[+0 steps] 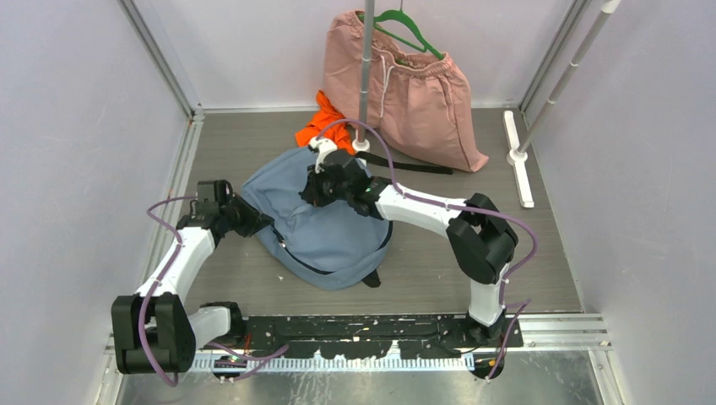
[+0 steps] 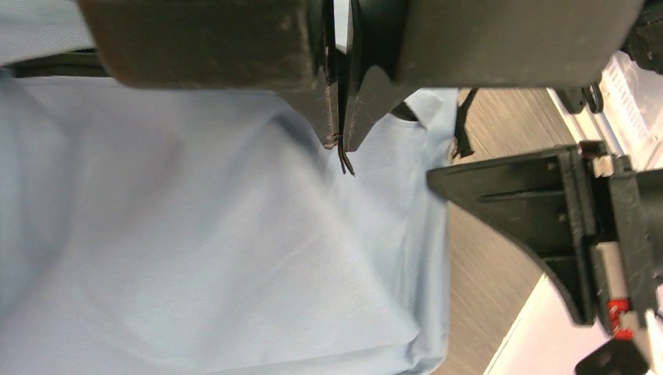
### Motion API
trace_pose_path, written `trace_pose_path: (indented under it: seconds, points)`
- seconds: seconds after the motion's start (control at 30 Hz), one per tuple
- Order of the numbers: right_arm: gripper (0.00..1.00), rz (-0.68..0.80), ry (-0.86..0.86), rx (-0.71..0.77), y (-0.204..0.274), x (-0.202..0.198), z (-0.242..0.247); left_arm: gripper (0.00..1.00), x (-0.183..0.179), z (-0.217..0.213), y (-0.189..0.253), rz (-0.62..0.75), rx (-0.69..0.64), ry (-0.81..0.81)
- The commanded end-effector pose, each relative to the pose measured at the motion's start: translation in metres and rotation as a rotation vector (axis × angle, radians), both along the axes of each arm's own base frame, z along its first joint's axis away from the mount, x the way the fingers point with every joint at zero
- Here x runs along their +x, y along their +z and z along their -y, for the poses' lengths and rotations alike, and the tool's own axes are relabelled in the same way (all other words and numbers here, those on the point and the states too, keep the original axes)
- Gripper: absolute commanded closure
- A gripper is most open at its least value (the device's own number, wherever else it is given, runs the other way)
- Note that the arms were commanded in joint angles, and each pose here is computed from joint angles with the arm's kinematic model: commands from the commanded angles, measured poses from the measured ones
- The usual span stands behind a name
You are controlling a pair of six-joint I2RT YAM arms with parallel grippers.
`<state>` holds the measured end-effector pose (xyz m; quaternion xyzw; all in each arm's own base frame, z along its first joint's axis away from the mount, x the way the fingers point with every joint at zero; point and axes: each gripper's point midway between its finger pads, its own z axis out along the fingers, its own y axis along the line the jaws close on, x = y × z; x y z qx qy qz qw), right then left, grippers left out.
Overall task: Pack the student bag
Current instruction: Zip the student bag at the center of the board.
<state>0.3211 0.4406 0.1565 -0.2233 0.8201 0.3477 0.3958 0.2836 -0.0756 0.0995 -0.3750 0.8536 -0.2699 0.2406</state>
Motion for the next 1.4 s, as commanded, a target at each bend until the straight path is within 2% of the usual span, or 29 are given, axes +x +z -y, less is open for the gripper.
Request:
trace_pose_path:
  seconds: [0.0,0.23,0.67,0.87,1.1,1.2,1.37]
  points:
    - [0.99,0.074,-0.054,0.162,0.065,0.033,0.016,1.0,-0.009,-0.013,-0.003,0.0,0.064,0.009]
    - [0.99,0.085,-0.074,0.131,0.064,0.046,0.034,1.0,-0.018,-0.021,-0.006,-0.017,0.079,0.017]
    - [0.99,0.027,-0.295,0.206,0.054,0.106,0.131,1.0,-0.026,-0.044,0.014,0.002,0.107,0.01]
    - [0.99,-0.05,-0.327,0.143,0.01,0.124,0.143,1.0,-0.025,-0.057,0.02,0.005,0.105,0.032]
    - [0.99,-0.145,-0.349,-0.009,-0.055,0.132,0.163,1.0,-0.028,-0.057,0.028,0.022,0.087,0.014]
    - [0.99,-0.163,-0.32,0.02,-0.044,0.125,0.158,1.0,-0.026,-0.05,0.04,0.063,0.059,-0.012]
    - [0.99,-0.064,-0.283,0.121,0.033,0.118,0.153,1.0,-0.024,-0.049,0.09,0.174,0.091,-0.029]
